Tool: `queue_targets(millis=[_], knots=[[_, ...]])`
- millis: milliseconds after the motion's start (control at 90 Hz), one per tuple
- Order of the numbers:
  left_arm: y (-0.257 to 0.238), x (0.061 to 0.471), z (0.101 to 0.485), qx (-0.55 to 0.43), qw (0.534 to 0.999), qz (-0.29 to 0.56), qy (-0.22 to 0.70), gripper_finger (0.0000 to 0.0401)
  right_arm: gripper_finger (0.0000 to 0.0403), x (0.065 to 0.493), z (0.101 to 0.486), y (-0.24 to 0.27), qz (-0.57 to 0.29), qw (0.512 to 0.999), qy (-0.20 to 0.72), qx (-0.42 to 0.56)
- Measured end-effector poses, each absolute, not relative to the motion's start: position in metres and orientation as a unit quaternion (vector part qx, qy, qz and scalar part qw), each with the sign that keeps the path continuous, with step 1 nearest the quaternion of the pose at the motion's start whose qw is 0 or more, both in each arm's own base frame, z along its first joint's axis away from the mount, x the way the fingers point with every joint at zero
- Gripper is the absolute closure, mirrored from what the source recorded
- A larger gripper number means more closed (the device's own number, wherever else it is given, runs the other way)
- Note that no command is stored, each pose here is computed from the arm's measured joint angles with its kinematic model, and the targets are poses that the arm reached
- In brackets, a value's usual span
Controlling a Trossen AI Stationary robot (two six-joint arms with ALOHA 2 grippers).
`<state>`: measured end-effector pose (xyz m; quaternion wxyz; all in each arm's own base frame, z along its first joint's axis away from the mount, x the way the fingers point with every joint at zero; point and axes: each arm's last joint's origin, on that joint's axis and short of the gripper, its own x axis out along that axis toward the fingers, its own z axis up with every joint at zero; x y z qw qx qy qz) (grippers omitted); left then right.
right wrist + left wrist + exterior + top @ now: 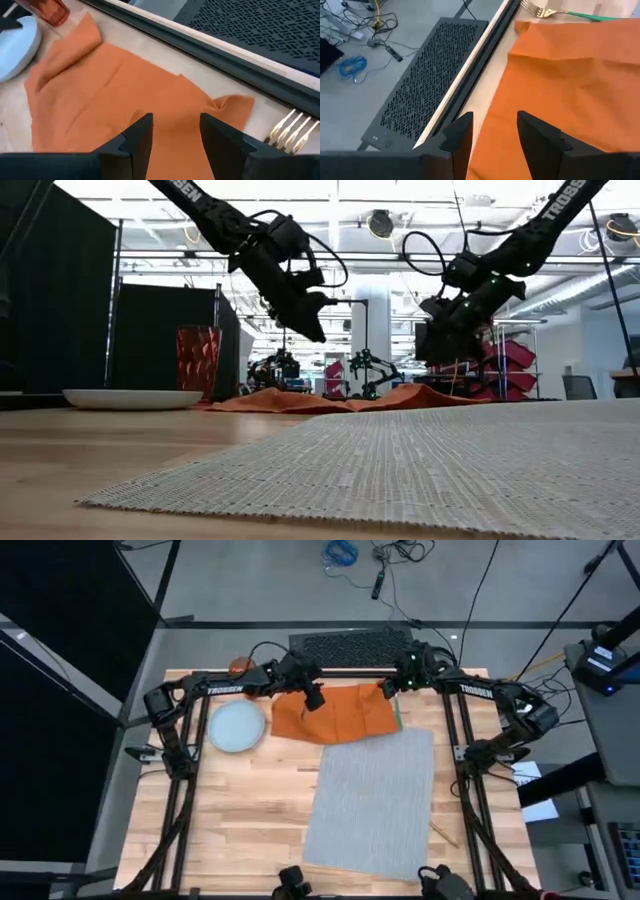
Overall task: Set table place
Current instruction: Move the grey placemat
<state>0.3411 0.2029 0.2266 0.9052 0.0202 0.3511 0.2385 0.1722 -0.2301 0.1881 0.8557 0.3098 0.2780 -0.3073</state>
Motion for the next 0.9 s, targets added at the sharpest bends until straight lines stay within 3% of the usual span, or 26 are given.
queue_targets(millis=[189,367,544,689,900], knots=[[0.206,0.34,0.22,0.011,0.902,0.23,0.365,0.0261,0.0255,0.166,0.189,-0.242,-0.327,0.858,0.248,0.307],[0.217,0.338,0.198,-0.038,0.896,0.219,0.384,0.0261,0.0255,0.165,0.165,-0.252,-0.319,0.841,0.262,0.351],[0.214,0.337,0.191,-0.01,0.872,0.236,0.43,0.0261,0.0255,0.172,0.15,-0.259,-0.303,0.837,0.267,0.369],[0.212,0.332,0.195,0.017,0.83,0.258,0.494,0.0261,0.0255,0.178,0.155,-0.27,-0.305,0.829,0.278,0.377],[0.209,0.332,0.205,0.011,0.815,0.251,0.522,0.0261,0.0255,0.191,0.182,-0.284,-0.334,0.797,0.351,0.361]])
